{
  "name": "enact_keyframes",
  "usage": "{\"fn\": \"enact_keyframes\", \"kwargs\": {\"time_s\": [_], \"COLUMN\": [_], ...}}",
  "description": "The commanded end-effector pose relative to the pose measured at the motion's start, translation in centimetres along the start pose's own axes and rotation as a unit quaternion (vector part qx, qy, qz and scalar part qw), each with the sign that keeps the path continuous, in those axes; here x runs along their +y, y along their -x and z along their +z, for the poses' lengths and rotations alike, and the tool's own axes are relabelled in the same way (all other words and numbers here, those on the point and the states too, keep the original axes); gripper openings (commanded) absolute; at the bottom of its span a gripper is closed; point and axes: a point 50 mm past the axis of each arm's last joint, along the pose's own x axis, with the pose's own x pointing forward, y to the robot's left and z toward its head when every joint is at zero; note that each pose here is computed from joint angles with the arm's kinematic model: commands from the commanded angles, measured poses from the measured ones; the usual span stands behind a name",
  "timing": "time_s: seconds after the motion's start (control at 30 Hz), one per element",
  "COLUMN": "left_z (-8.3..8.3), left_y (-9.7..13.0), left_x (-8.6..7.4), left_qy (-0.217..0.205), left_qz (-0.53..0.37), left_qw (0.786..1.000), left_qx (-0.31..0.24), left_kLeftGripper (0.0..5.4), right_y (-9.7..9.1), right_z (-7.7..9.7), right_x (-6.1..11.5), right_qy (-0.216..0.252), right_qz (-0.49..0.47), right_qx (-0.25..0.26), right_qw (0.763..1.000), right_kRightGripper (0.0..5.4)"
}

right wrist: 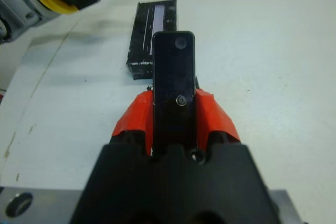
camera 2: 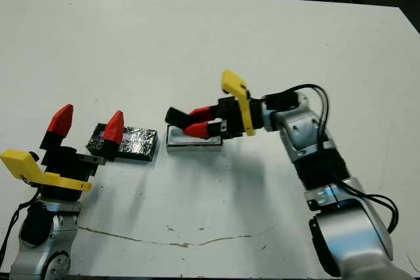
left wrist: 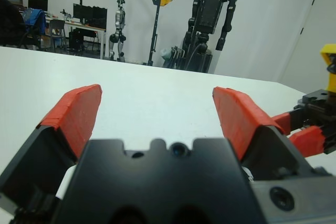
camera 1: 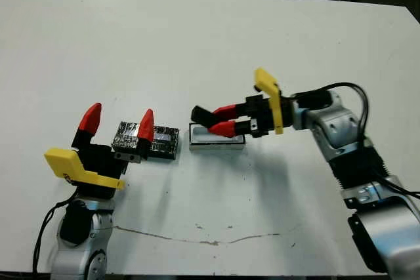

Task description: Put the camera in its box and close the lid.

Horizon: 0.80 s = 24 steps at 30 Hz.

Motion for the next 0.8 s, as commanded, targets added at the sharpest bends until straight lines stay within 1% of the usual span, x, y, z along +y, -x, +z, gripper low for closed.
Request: {"fn": "enact_keyframes", "kwargs": {"time_s": [0.03, 0.13, 0.3, 0.4, 0.53, 0.63, 0.8], "left_z": [-0.4, -0.4, -0.5, -0.5, -0.4, -0.4, -0.5], "left_y": [0.3, 0.3, 0.3, 0.3, 0.4, 0.4, 0.4], "left_x": [0.0, 0.0, 0.0, 0.0, 0.0, 0.0, -0.1], "left_qy": [0.003, 0.000, 0.006, 0.009, 0.004, 0.007, 0.002], "left_qz": [0.006, 0.006, 0.004, 0.004, 0.007, 0.006, 0.007], "left_qw": [1.000, 1.000, 1.000, 1.000, 1.000, 1.000, 1.000], "left_qx": [0.012, 0.010, 0.009, 0.010, 0.011, 0.011, 0.011], "left_kLeftGripper": [5.40, 5.40, 5.40, 5.40, 5.40, 5.40, 5.40], "right_y": [-0.2, -0.4, -0.5, -0.1, 0.2, 0.6, 1.0], "right_z": [0.5, 0.6, 0.5, 0.5, 0.3, 0.4, 0.3], "right_x": [-0.3, -0.2, -0.4, -0.6, -0.7, -0.7, -0.6], "right_qy": [0.016, 0.026, 0.022, 0.031, 0.005, 0.004, 0.021], "right_qz": [-0.004, 0.002, 0.001, -0.014, -0.026, -0.032, -0.038], "right_qx": [0.022, 0.015, 0.017, 0.033, 0.047, 0.052, 0.055], "right_qw": [1.000, 1.000, 1.000, 0.999, 0.999, 0.998, 0.998], "right_kRightGripper": [1.66, 1.66, 1.66, 1.66, 1.66, 1.66, 1.66]}}
